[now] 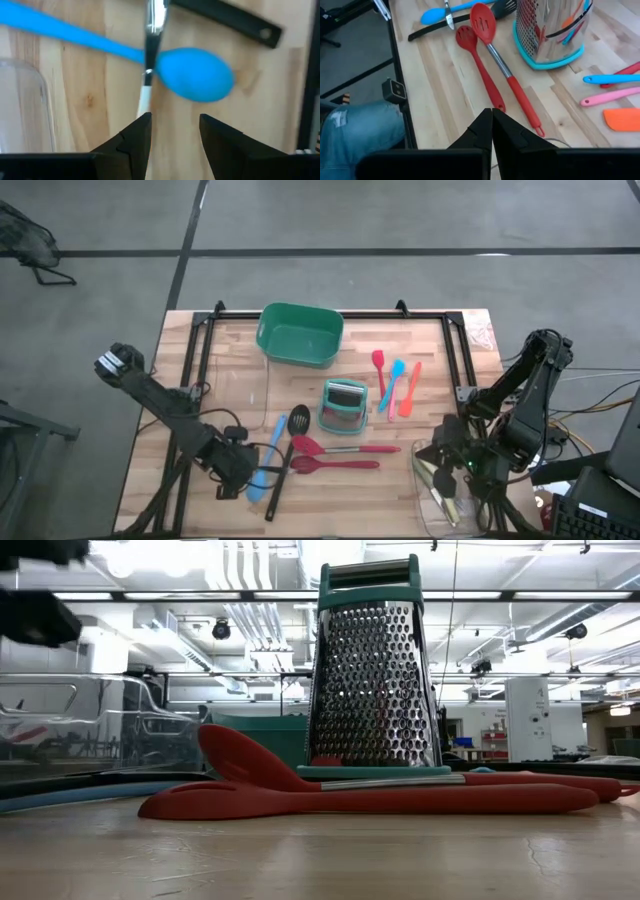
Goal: Pick & Place Kitchen Items
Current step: Put the orange table knife into the bottom transparent bin
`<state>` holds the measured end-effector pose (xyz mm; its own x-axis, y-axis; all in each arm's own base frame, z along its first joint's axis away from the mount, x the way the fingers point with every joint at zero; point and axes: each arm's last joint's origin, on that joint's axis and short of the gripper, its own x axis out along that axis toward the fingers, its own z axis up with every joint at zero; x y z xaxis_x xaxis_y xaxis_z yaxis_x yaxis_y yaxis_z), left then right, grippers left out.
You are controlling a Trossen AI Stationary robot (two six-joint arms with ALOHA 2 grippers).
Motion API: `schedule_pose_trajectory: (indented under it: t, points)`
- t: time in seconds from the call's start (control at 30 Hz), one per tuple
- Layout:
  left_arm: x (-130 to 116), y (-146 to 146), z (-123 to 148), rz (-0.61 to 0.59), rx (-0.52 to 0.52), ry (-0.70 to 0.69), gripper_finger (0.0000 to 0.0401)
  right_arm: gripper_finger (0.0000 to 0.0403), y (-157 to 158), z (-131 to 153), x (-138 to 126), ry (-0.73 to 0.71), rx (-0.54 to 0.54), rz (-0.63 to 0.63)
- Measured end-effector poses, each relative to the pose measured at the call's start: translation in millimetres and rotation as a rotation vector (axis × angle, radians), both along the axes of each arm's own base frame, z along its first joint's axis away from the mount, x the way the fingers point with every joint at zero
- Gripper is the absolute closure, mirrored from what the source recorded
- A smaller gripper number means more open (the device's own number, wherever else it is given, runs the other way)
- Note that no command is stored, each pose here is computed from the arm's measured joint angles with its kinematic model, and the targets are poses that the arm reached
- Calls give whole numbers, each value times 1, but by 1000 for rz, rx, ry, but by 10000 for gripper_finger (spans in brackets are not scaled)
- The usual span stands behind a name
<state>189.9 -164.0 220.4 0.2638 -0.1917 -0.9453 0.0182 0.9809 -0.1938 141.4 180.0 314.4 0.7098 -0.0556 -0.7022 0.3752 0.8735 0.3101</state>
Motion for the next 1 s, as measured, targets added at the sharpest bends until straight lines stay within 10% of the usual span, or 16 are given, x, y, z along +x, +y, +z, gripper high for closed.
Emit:
schedule_pose_trajectory:
  t: [1.0]
  points:
    - [4, -26, -69, 34, 340, 81, 246, 394, 5, 4, 7, -147, -91, 16]
